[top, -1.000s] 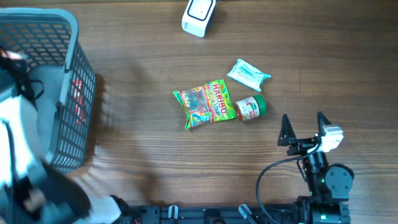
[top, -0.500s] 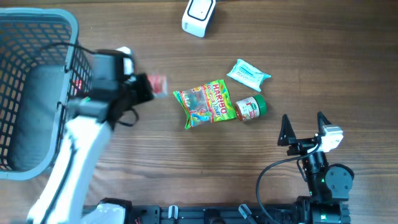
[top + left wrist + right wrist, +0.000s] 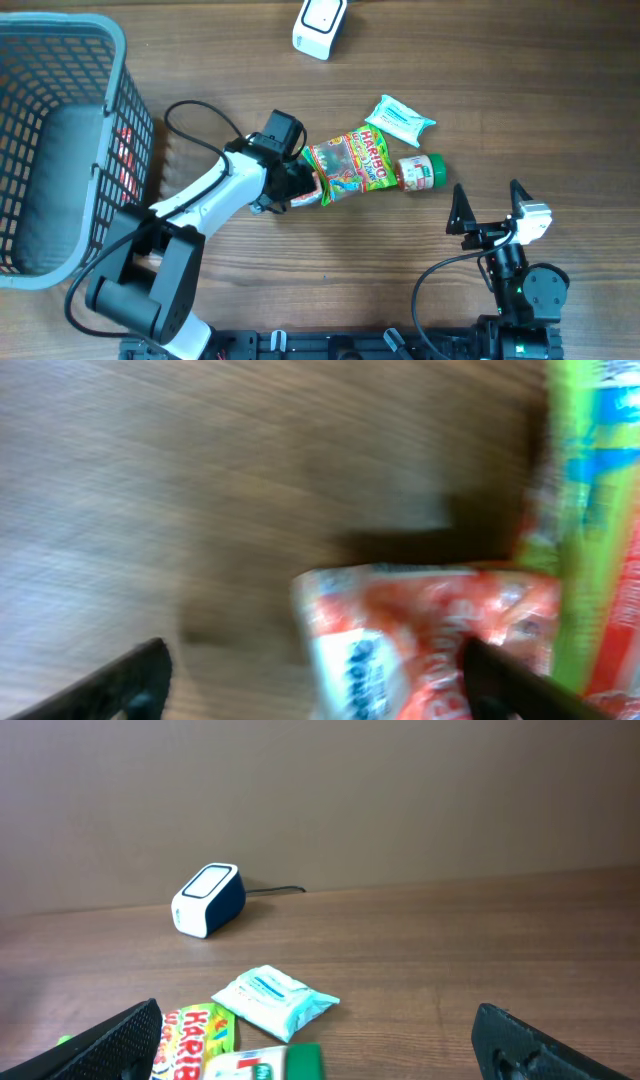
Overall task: Scan the item barcode
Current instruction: 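Grasp the red-and-white snack pack and place it left of the Haribo bag, then grasp the red Nescafe 3in1 stick from the basket and lift it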
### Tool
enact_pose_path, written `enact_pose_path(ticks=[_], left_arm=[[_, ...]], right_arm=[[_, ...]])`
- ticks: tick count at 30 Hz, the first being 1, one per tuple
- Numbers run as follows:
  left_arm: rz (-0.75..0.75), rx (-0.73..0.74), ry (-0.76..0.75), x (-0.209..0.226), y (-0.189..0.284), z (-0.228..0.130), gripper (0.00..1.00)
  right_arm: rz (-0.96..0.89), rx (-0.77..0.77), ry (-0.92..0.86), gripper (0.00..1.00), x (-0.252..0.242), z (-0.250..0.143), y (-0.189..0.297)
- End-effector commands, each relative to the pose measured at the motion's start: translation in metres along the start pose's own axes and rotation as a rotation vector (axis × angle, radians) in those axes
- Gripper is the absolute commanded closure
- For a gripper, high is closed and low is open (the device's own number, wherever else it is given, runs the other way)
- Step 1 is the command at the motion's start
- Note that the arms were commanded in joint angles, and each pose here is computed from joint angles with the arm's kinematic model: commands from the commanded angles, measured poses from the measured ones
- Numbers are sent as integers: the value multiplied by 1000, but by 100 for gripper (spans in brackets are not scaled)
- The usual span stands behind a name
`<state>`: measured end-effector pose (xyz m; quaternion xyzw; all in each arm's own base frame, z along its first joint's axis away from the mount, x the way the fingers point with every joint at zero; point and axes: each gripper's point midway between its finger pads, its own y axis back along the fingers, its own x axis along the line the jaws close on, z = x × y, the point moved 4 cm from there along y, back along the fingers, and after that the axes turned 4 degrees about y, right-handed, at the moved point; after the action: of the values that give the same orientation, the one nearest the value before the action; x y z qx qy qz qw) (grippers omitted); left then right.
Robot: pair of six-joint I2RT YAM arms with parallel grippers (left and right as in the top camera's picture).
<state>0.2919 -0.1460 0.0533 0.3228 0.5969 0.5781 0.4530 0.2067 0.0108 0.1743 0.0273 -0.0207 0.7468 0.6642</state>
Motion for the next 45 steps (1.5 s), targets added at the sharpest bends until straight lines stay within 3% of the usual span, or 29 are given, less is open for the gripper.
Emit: enact_pose_path(ticks=[1,2,4,6,8,10,11,14,19,20,21,23,29,39,45], left_arm=[[51,-263,35,1,79,51,0],[41,-316,23,-1,104,60,0],[-78,-525,-46,-13,206,85,0],[-166,-700,-25,-13,278,95,0],[-198,-915,99,16,352,102,0],[-154,-1026,250,57,380,105,0],[-109,-1048,409,89,385,106,0],[33,-955,888,183,363,103,0],[52,-728,1122,255,317,125,0],[66,-683,1059,264,307,136,0],[82,-628,853,267,290,156,0],[82,-535,643,262,264,172,0],[135,-257,279,260,179,192,0],[199,130,290,280,67,175,0],[205,208,295,283,46,167,0]], right_arm=[[-2,-10,7,0,0,2,0],[-2,-10,7,0,0,2,0],[-2,-10,7,0,0,2,0],[-2,-10,7,0,0,2,0],[-2,-10,7,0,0,2,0],[-2,-10,8,0,0,2,0],[-2,-10,7,0,0,2,0],[-2,-10,7,0,0,2,0],[-2,-10,7,0,0,2,0],[-2,-10,7,0,0,2,0],[-2,-10,7,0,0,2,0],[-2,-10,7,0,0,2,0],[-2,-10,7,0,0,2,0],[-2,-10,7,0,0,2,0],[-2,-10,8,1,0,2,0]])
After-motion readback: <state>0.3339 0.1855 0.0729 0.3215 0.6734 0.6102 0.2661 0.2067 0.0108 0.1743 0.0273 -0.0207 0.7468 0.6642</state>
